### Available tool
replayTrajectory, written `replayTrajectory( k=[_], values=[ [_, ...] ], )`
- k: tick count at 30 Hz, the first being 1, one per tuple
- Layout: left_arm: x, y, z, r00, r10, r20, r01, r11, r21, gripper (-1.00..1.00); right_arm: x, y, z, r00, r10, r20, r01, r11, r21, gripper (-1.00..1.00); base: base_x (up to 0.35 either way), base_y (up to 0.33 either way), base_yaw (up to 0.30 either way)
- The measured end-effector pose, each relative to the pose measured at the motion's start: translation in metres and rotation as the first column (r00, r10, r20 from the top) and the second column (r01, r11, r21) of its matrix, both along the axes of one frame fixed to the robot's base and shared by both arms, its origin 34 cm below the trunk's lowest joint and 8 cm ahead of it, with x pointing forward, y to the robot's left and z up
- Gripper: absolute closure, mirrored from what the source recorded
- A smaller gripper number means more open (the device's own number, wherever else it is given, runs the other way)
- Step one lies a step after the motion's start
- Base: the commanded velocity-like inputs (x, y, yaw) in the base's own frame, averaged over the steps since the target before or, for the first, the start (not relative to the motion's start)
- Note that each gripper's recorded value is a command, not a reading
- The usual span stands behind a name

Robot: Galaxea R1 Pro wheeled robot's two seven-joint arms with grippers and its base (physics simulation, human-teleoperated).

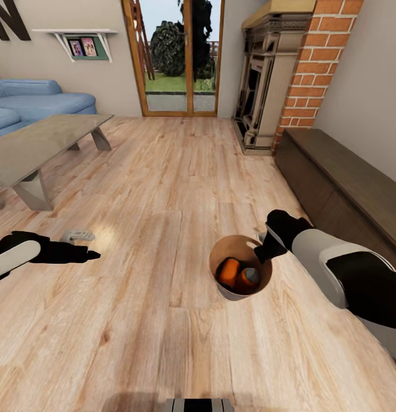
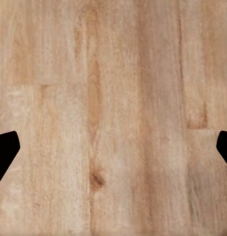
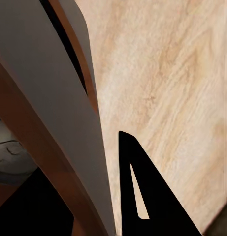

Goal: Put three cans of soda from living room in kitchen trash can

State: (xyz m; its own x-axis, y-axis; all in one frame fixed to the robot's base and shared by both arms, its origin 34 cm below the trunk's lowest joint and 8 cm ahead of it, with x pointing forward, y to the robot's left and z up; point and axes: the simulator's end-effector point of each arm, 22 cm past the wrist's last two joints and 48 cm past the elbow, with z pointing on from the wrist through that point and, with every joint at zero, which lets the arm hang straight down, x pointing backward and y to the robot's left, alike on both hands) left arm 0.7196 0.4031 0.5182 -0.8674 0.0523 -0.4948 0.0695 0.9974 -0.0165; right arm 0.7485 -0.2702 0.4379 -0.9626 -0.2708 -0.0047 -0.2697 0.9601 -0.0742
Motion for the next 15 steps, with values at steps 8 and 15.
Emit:
replayTrajectory(
  k=[8, 15],
  values=[
    [0.005, -0.037, -0.015, 0.999, -0.016, 0.041, 0.018, 0.999, -0.051, -1.00, -0.010, -0.040, 0.002, 0.993, -0.117, -0.034, 0.121, 0.986, 0.111, 1.00, 0.000, 0.000, 0.004],
    [0.015, -0.086, -0.025, 0.991, -0.072, 0.113, 0.081, 0.994, -0.070, -1.00, -0.018, -0.036, 0.000, 0.989, -0.132, -0.070, 0.143, 0.974, 0.177, 1.00, 0.000, 0.000, 0.000]
  ],
)
